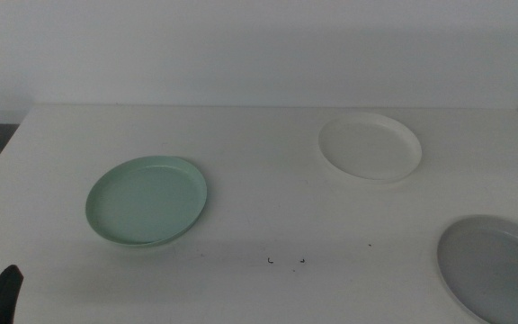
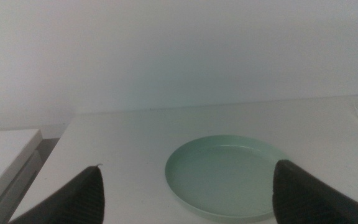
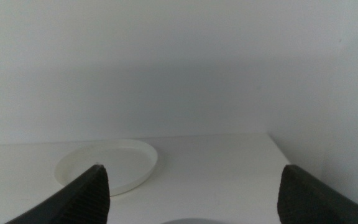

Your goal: Stack the three bowls on top of each other.

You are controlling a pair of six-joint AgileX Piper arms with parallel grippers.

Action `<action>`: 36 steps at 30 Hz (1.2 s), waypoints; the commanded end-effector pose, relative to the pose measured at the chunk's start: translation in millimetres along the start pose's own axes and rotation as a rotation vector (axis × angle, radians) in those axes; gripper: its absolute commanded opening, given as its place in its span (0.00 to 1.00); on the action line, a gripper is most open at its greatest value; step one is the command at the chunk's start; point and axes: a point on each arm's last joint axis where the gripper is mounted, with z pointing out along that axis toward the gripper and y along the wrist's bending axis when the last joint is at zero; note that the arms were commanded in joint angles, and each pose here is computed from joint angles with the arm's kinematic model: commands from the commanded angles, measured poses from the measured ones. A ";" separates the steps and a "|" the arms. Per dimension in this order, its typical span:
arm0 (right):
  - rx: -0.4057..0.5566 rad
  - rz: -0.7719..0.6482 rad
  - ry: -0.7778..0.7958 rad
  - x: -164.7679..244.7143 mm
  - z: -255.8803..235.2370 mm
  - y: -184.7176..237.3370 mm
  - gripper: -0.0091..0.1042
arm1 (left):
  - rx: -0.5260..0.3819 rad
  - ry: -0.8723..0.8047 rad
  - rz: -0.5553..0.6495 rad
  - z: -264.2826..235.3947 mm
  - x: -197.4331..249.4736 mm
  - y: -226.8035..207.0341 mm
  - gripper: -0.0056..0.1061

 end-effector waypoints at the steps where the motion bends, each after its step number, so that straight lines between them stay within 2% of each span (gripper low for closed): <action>1: 0.007 0.037 0.008 1.6 -0.3 -0.4 0.86 | -0.001 -0.016 -0.001 -0.3 -1.2 0.1 0.87; 3: 0.007 0.098 0.013 2.0 -0.3 -0.3 0.86 | -0.001 -0.016 -0.001 -0.3 -1.2 0.1 0.87; 6: 0.013 0.138 0.100 -0.6 4.6 -0.1 0.86 | -0.001 -0.016 -0.001 -0.3 -1.2 0.1 0.87; 11: 0.023 0.148 0.231 -41.1 20.4 1.2 0.86 | -0.001 -0.016 -0.001 -0.3 -1.2 0.1 0.87; 16: 0.043 0.144 0.555 -84.6 43.1 3.2 0.86 | -0.001 -0.016 -0.001 -0.3 -1.2 0.1 0.87; 20: 0.056 0.132 0.729 -110.8 56.6 3.8 0.86 | -0.001 -0.016 -0.001 -0.3 -1.2 0.1 0.87; 25: 0.053 0.136 0.714 -125.9 74.4 4.3 0.86 | -0.001 -0.016 -0.001 -0.3 -1.2 0.1 0.87; 36: 0.072 0.138 0.758 -130.2 80.8 3.3 0.86 | -0.001 -0.016 -0.001 -0.3 -1.2 0.1 0.87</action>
